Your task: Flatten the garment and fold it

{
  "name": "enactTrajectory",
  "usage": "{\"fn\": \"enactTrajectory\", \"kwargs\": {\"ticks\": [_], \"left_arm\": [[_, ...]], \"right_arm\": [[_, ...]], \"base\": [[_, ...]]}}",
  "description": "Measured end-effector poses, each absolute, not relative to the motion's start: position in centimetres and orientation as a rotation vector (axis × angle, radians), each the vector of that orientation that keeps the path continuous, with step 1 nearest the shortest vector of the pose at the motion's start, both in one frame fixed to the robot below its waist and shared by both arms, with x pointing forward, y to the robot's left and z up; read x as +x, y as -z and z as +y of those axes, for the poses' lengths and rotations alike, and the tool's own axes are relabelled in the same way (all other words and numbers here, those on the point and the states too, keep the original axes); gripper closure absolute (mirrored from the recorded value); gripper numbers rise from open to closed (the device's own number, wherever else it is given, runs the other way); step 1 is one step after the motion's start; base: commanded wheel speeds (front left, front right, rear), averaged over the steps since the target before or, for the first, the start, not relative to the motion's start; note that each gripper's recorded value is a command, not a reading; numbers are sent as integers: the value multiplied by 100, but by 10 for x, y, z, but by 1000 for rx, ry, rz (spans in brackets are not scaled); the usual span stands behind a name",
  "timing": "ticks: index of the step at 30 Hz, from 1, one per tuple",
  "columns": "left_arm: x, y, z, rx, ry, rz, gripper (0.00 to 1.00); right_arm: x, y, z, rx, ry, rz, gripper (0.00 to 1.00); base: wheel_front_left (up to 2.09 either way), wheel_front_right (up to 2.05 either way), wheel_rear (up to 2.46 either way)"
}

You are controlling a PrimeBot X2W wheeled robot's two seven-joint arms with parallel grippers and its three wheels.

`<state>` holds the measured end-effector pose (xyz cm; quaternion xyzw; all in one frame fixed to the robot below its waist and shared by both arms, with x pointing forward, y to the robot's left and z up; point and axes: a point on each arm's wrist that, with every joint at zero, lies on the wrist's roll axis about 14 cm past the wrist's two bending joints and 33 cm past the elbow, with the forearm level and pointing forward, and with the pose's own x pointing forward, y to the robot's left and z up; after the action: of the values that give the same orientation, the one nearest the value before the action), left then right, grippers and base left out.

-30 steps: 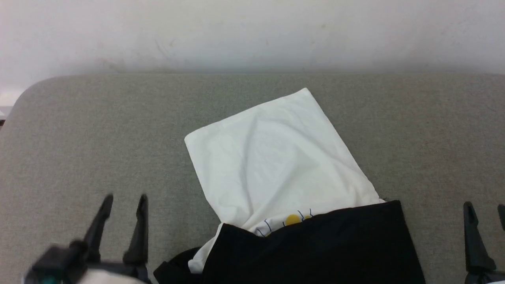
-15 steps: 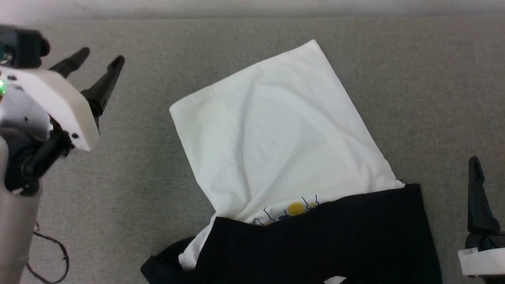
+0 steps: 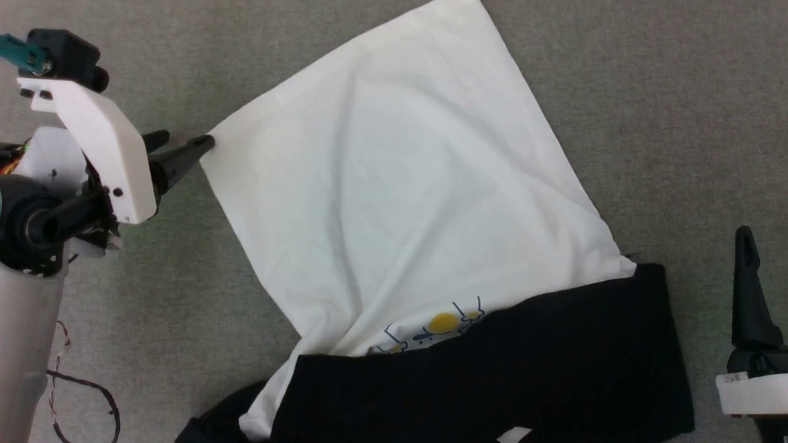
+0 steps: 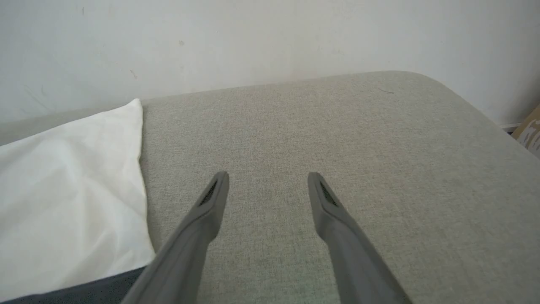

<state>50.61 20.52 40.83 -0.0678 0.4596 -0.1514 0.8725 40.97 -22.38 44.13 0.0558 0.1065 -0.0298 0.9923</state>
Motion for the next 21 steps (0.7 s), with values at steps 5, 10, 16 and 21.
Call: {"fn": "enactTrajectory", "kwargs": {"ticks": [5,10,16,21], "left_arm": [[506,-393,197,-199,327,1026,0],[507,-388,194,-251,321,1054,0],[506,-396,191,-310,319,1063,0],[503,-403,189,-317,323,1050,0]], "right_arm": [[413,-432,-226,103,69,235,0],[416,-425,-226,101,67,251,0],[421,-421,-221,99,53,266,0],[421,-423,-217,109,41,259,0]], "base": [[0,0,0],[0,0,0],[0,0,0],[0,0,0]]}}
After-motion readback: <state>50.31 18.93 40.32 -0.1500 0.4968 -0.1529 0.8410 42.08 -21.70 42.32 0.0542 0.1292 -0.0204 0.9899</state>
